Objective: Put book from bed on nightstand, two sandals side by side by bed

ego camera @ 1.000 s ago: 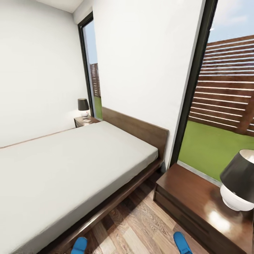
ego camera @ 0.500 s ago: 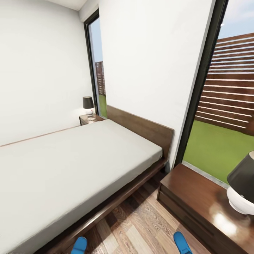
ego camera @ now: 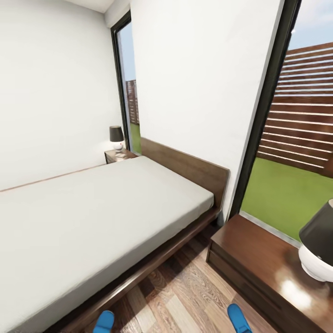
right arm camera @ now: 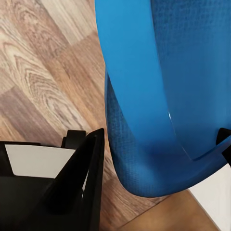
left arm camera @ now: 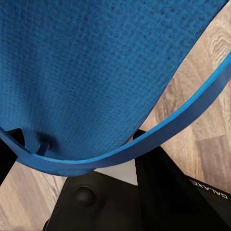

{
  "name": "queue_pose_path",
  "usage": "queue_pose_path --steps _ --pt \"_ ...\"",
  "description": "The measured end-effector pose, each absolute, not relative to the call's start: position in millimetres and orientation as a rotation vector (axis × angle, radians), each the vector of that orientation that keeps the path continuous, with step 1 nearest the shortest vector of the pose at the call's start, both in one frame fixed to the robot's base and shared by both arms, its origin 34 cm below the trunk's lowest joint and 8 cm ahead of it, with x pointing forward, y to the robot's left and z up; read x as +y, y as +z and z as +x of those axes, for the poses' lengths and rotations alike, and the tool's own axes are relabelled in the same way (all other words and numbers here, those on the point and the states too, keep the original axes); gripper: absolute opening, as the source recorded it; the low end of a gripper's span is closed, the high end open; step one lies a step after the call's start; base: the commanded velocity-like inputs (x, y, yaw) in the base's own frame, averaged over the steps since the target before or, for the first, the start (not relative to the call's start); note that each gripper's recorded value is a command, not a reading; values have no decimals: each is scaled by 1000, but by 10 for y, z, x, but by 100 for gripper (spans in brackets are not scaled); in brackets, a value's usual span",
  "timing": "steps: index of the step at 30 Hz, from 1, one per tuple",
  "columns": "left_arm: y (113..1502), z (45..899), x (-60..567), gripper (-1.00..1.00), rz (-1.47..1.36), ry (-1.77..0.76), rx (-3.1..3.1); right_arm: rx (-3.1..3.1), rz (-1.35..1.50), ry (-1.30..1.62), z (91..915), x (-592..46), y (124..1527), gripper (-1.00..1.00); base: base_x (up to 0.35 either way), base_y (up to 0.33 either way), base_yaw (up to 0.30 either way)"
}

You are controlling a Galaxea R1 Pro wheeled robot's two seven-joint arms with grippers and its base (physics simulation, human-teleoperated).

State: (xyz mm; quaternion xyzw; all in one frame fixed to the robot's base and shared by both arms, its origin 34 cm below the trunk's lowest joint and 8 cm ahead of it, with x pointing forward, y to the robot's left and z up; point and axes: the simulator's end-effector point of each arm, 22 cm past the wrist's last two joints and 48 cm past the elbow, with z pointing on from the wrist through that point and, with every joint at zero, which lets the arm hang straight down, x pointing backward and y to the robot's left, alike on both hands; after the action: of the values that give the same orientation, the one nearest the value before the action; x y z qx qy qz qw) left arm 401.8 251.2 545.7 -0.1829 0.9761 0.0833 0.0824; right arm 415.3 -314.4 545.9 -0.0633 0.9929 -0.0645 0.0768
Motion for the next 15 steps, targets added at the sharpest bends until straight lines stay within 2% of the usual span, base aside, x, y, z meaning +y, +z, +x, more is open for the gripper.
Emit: queue_pose_path --steps 7,15 --pt "5437 3993 2511 -100 -547 251 2923 2984 -191 -193 4119 -3144 5436 -100 0 0 180" --pt "5422 3973 2512 -100 -547 254 2928 3011 -195 -192 3953 -3144 5378 -100 0 0 269"
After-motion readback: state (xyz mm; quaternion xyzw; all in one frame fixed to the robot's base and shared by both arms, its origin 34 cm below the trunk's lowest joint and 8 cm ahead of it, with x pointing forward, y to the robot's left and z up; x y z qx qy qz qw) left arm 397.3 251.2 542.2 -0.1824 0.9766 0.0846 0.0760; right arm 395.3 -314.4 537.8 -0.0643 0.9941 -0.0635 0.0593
